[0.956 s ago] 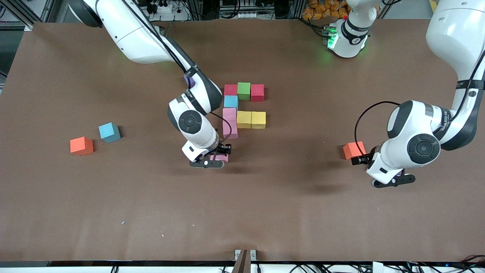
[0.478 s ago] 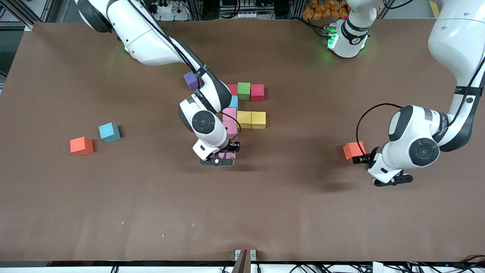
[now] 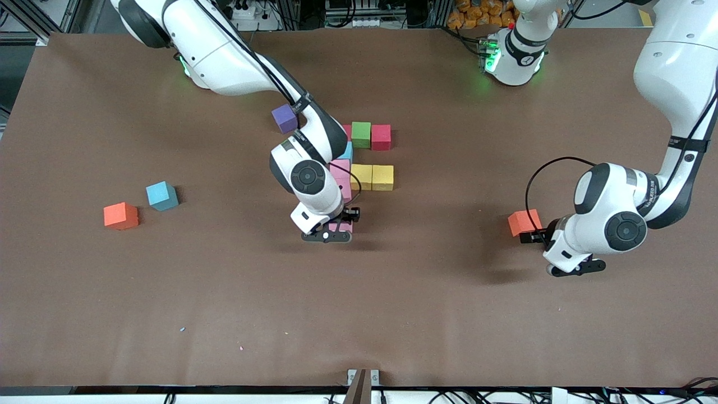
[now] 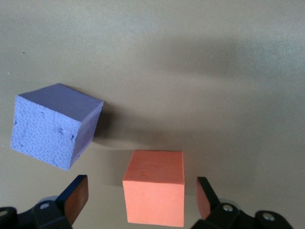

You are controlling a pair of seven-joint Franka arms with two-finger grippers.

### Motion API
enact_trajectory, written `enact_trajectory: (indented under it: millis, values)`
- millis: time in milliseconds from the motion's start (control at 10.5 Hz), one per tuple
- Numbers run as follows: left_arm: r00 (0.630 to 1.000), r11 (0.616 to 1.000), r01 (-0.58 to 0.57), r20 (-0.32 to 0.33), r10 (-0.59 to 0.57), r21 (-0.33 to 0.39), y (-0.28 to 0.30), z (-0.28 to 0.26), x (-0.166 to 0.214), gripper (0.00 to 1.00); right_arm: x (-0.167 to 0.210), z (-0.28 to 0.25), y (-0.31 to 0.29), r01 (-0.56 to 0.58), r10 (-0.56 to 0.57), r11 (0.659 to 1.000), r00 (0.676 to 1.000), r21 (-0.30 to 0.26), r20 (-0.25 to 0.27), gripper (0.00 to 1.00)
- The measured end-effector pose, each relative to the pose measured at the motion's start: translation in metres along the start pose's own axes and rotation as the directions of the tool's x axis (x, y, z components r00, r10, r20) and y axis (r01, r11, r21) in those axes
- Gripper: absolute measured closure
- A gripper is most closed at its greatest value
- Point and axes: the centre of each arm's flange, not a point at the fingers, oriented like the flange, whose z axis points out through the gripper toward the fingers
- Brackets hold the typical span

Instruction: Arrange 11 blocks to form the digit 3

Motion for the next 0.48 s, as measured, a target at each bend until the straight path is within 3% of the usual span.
enact_trajectory:
  millis: [478]
  values:
    - [1.0, 1.0, -0.013, 0.023, 0.013, -0.001, 0.006, 0.015, -0.008, 0.0, -0.004, 0.006, 0.001, 0.015, -0.015, 1.0, 0.999, -0.008, -0.037, 0.41]
